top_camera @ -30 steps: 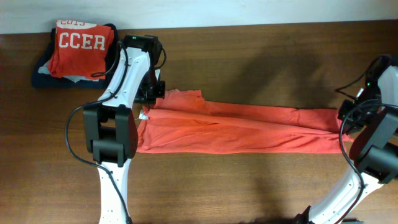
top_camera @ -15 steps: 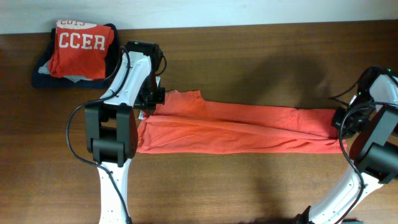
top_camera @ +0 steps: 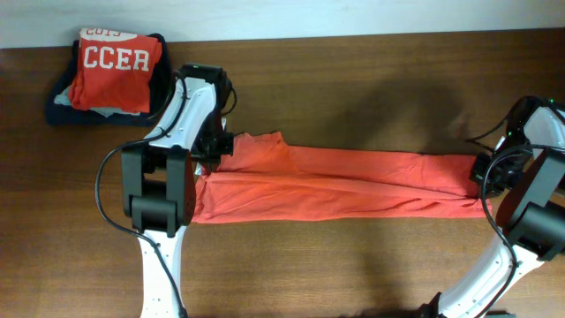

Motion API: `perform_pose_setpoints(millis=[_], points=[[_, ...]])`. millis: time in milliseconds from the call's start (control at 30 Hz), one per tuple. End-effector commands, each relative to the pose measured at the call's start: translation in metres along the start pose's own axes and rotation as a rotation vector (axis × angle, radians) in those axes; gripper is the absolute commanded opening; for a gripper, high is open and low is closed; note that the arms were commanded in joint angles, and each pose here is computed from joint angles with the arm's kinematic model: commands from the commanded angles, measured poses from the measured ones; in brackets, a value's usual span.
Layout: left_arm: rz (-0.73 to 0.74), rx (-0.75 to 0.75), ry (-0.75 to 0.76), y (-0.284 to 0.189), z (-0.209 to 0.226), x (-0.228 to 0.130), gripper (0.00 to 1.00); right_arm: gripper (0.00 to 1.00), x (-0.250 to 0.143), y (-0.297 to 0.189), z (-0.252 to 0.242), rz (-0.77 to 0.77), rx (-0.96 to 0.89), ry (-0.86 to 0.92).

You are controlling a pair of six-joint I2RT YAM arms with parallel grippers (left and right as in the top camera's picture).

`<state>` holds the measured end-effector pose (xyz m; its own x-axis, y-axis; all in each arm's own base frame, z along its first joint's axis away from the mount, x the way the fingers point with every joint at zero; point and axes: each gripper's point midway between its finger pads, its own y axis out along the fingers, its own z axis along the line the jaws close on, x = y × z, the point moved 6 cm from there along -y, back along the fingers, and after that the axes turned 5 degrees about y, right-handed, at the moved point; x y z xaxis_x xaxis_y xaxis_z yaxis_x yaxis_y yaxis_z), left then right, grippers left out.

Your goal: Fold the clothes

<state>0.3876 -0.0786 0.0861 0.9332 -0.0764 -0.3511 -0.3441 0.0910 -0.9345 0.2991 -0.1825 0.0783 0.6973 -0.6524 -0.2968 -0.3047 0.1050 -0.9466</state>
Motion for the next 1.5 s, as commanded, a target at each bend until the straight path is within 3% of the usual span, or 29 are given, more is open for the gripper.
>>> perform_pose_setpoints(millis=[0,367,400,433,500,667,800,1067,1233,1467], points=[[-0.006,0.032,-0.013,-0.006,0.004,-0.008,0.01,0.04,-0.004,0.004,-0.004,0.016,-0.023,0.003],[0.001,0.033,-0.013,-0.002,0.001,-0.009,0.01,0.05,-0.010,0.021,-0.004,0.043,-0.029,0.000],[0.003,0.034,-0.013,0.000,0.001,-0.009,0.01,0.09,-0.010,0.021,-0.004,0.043,-0.029,0.000],[0.006,0.034,-0.013,0.001,0.001,-0.009,0.06,0.19,-0.010,0.021,-0.004,0.043,-0.029,0.000],[0.007,0.036,-0.013,0.001,0.002,-0.009,0.17,0.48,-0.010,0.020,-0.004,0.043,-0.029,0.001],[-0.026,0.032,-0.014,-0.010,0.002,-0.009,0.24,0.67,-0.007,-0.012,-0.005,0.031,-0.022,0.001],[-0.085,0.021,-0.016,-0.032,0.002,-0.011,0.29,0.72,-0.008,-0.046,0.003,0.018,0.052,-0.013],[-0.210,0.004,-0.020,-0.076,0.004,-0.023,0.37,0.79,-0.010,-0.072,0.039,-0.048,0.124,-0.231],[-0.269,-0.025,-0.033,-0.084,0.004,-0.018,0.55,0.82,0.002,-0.074,0.060,-0.142,0.129,-0.276],[-0.245,-0.085,-0.023,-0.074,-0.004,-0.017,0.56,0.87,0.007,-0.075,0.065,-0.178,0.134,-0.284]])
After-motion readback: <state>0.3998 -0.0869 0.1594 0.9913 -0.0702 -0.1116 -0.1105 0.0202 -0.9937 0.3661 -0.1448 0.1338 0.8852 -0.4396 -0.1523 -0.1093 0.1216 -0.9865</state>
